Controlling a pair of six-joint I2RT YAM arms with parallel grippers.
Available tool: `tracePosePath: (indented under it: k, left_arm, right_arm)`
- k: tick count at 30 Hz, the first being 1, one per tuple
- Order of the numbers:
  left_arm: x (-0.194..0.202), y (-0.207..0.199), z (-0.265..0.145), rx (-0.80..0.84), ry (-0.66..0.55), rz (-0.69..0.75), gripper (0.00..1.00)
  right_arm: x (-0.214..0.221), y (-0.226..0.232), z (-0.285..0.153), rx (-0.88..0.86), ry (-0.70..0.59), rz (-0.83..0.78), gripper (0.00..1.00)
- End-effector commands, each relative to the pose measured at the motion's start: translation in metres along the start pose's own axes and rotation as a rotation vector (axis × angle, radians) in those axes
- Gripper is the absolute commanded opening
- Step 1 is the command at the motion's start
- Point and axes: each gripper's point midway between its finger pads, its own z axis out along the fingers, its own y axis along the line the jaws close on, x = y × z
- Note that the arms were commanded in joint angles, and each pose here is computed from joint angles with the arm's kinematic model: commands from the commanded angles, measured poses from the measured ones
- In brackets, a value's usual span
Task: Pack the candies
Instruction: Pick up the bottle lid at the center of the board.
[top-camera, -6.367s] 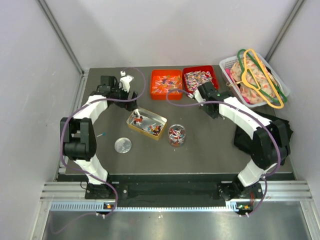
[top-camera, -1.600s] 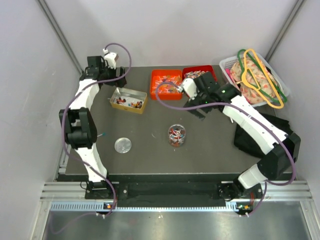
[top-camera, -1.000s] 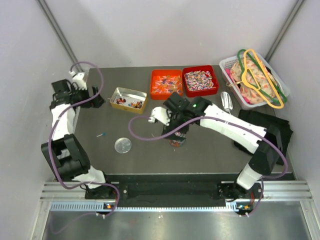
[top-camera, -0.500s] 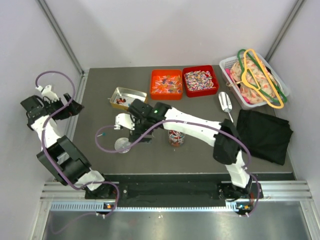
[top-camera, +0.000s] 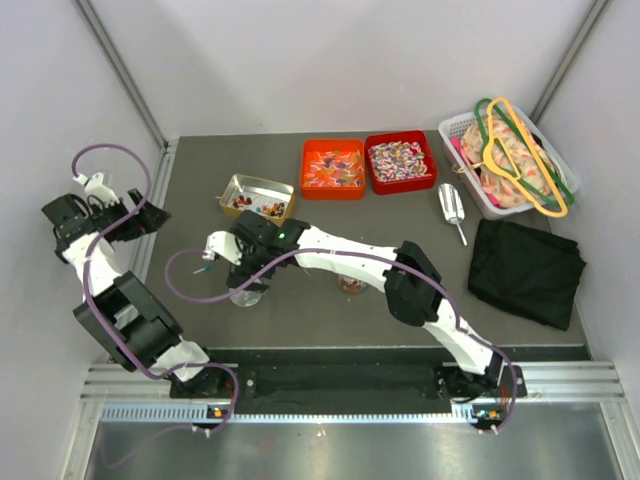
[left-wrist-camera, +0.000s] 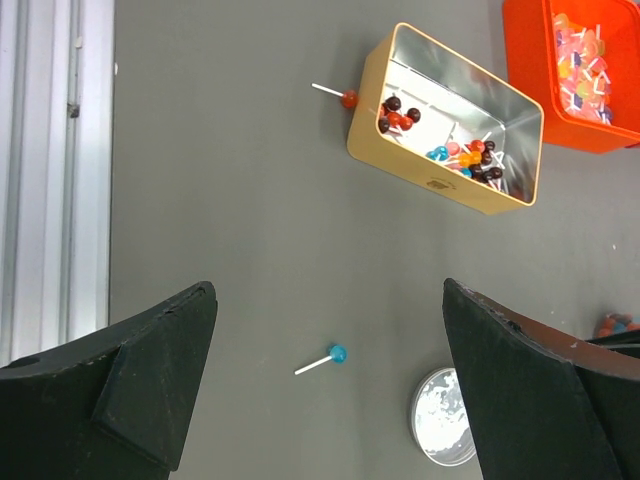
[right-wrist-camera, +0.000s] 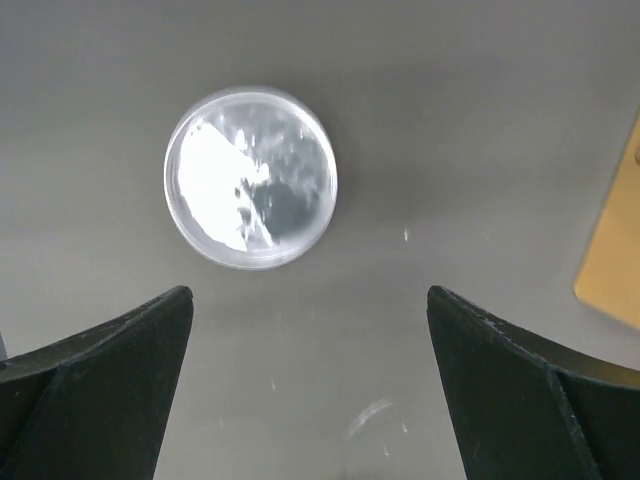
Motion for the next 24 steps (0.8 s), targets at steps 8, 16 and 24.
tracePosePath:
  k: [8,16,24]
  left_arm:
    - [0.0,-0.018,-0.013,0.032,-0.036,0.063,0.99]
    - [0.01,-0.019,-0.012,0.04,-0.017,0.066,0.99]
    - [0.013,-0.018,-0.01,0.045,-0.014,0.064,0.99]
  right_arm:
    - [-0.02,-0.015,0.045,0.11,-0.07,0.134,0.76]
    - [-0.005,-0.013,0.058,0.112,-0.033,0.145,0.57]
    - [0.01,-0.008,0.065,0.092,0.003,0.147,0.29]
